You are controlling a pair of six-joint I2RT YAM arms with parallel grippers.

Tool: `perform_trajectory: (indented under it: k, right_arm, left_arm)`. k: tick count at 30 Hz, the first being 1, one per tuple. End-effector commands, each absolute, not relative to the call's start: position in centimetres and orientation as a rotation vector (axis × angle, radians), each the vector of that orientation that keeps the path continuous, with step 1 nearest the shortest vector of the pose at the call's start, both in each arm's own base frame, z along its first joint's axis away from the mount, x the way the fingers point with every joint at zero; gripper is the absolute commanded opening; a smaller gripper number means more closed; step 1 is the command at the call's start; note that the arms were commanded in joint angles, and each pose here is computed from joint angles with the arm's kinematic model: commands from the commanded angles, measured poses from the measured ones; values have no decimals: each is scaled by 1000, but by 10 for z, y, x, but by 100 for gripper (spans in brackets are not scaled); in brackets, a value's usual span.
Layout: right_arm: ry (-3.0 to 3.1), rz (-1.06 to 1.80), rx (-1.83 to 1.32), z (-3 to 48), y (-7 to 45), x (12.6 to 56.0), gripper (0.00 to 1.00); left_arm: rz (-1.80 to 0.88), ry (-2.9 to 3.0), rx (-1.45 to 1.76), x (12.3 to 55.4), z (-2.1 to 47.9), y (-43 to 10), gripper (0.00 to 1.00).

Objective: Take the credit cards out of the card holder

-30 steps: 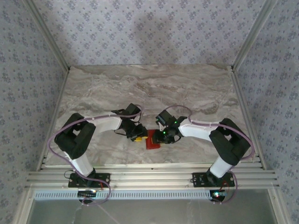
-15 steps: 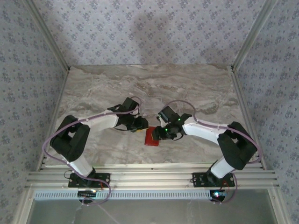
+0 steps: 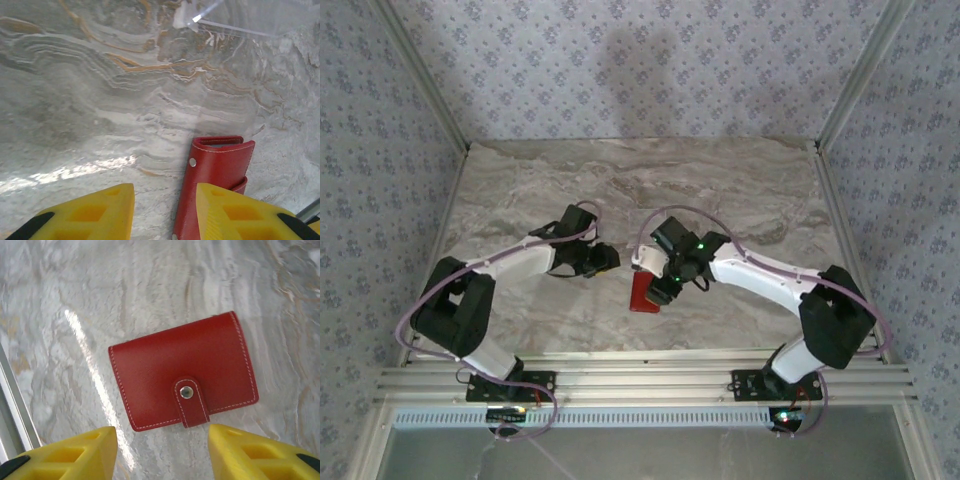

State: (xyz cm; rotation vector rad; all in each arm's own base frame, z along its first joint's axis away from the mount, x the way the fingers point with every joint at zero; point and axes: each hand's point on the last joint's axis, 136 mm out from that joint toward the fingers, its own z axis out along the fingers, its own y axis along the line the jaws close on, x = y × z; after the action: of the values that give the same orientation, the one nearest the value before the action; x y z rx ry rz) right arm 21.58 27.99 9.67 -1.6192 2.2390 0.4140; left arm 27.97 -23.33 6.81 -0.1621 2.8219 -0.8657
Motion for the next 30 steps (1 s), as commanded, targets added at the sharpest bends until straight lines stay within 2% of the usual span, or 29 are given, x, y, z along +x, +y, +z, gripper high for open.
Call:
perform_trajectory:
  k: [1, 8, 18, 21, 25, 30]
  right_arm:
    - [2087, 325, -1922, 88, 277, 218, 51]
    - [2122, 276, -1996, 59, 281, 226, 51]
    - [2119, 251, -1970, 43, 291, 242, 51]
    - [2140, 249, -1996, 28, 283, 235, 50]
    - [2114, 231, -1992, 22, 283, 238, 46]
    - [2083, 263, -1968, 24, 285, 240, 33]
  left_arm:
    - [-921, 2775, -162, 280, 82, -232, 37]
    - [-930, 2760, -198, 278, 83, -223, 36]
    - [-958, 2758, -212, 278, 83, -225, 35]
    - [-976, 2765, -213, 278, 83, -228, 34]
    - [-1007, 2772, -202, 276, 84, -237, 35]
    - [-1045, 2792, -166, 273, 84, -257, 33]
